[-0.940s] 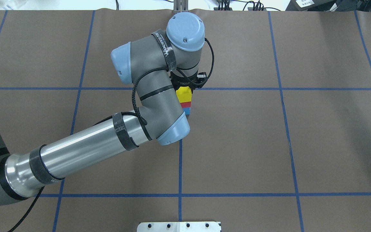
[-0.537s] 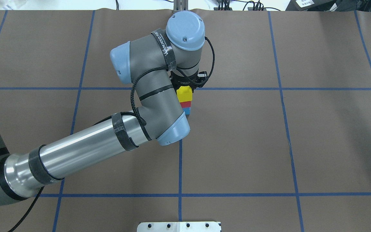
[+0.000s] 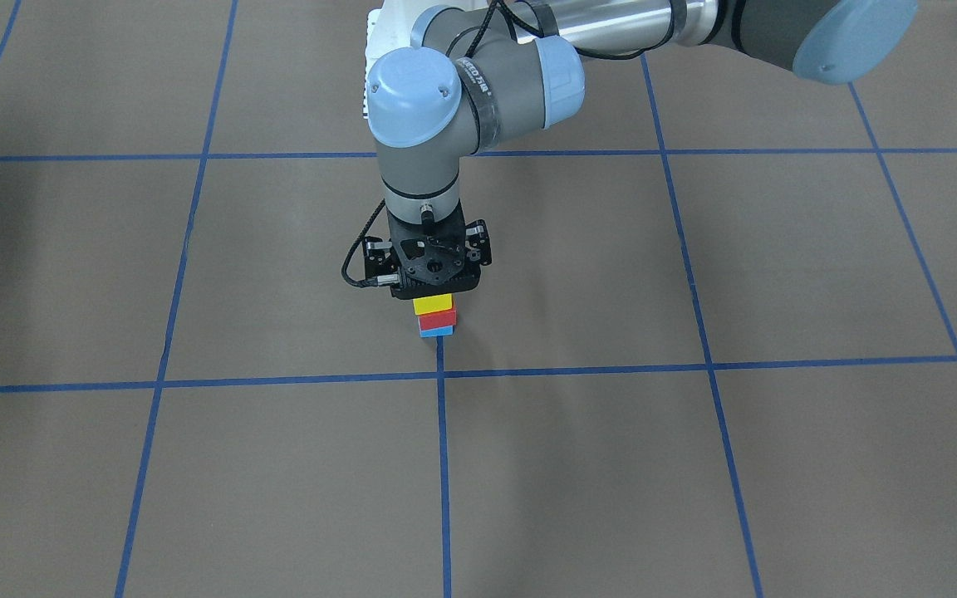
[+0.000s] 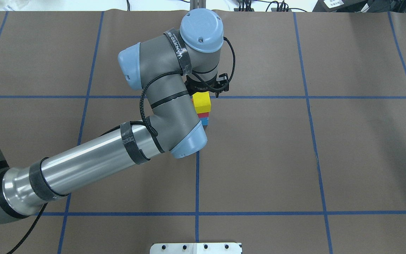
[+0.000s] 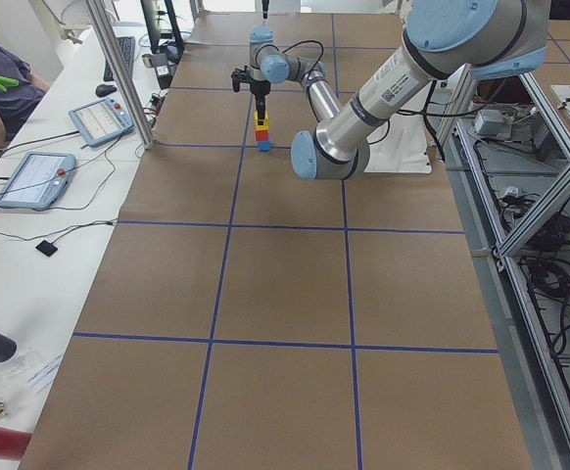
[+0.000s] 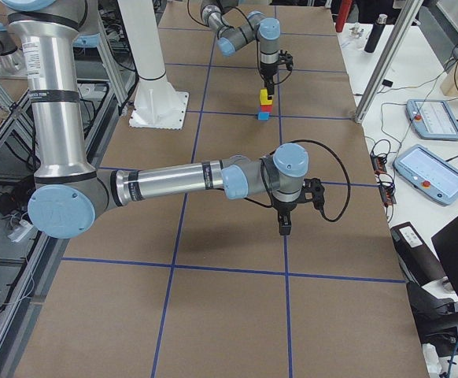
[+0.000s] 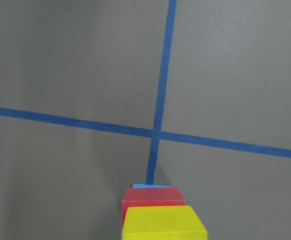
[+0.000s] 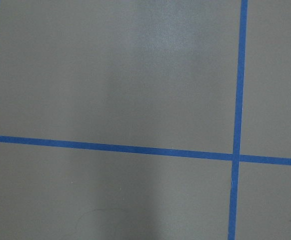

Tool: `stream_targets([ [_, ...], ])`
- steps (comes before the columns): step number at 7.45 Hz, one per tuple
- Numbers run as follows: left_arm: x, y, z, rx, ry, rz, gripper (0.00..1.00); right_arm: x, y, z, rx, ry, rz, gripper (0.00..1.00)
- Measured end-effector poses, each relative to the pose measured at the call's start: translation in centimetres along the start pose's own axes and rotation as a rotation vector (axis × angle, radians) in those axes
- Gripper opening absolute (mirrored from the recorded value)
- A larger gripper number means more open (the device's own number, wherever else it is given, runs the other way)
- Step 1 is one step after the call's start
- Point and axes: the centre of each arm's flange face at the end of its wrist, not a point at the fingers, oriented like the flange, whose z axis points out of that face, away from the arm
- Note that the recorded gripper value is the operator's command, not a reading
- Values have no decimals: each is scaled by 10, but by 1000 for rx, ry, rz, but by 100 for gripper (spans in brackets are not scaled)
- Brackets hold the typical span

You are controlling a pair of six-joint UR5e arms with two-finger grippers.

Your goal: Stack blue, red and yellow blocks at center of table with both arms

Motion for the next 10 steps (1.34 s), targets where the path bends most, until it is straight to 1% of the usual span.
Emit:
stream_targets([
  [1, -22, -3, -21, 15, 13, 12, 100, 2, 1, 1, -2, 1, 3, 100],
  [2, -78, 3, -43, 32, 33, 64, 100, 7, 2, 4, -9, 4, 19, 100],
  [3, -164, 13, -60, 58, 40, 131, 100, 12, 3, 8, -17, 10, 37, 100],
  [4, -244, 17, -75, 82, 22, 162, 100, 19, 4, 13, -26, 17, 50, 100],
  [5, -307, 8, -88, 94, -9, 156, 100, 27, 8, 19, -34, 33, 57, 100],
  [6, -368, -12, -99, 82, -40, 179, 100, 33, 10, 20, -34, 52, 65, 100],
  [7, -435, -34, -109, 61, -73, 251, 100, 39, 11, 16, -29, 63, 75, 100],
  [8, -513, -61, -120, 33, -105, 349, 100, 46, 13, 11, -22, 67, 88, 100],
  [9, -588, -87, -127, 2, -115, 421, 100, 52, 16, 6, -15, 68, 100, 100],
  [10, -650, -104, -128, -23, -116, 457, 100, 58, 18, 2, -10, 67, 110, 100],
])
